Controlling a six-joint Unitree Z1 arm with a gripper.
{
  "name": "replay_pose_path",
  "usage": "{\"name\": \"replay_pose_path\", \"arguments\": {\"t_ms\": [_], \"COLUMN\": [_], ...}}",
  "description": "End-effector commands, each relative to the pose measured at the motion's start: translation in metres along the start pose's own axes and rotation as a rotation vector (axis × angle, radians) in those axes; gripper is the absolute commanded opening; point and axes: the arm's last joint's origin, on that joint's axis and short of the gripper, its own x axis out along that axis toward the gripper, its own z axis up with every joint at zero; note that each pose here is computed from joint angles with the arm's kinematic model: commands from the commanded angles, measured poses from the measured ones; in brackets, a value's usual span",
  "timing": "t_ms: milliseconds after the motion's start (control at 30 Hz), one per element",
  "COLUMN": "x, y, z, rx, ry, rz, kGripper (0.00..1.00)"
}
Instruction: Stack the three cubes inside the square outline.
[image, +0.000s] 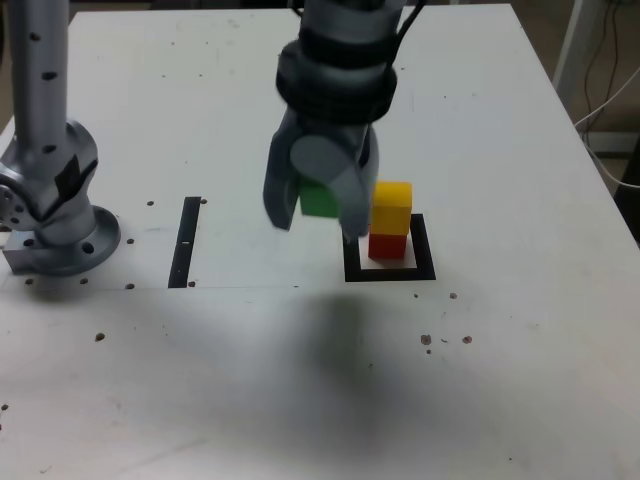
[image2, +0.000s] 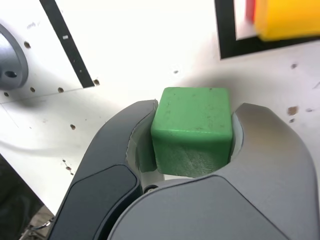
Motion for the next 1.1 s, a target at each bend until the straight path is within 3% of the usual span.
{"name": "replay_pose_path", "arguments": {"t_ms": [0, 367, 1067], "x": [-0.006, -0.018, 0.009], "y": [0.008, 0.045, 0.068], "z": [0.000, 0.028, 0.066], "rx": [-0.011, -0.036, -0.038], "ry": [-0.009, -0.016, 0.038], "rz": [0.000, -0.016, -0.064], "kGripper": [0.28, 0.28, 0.28]}}
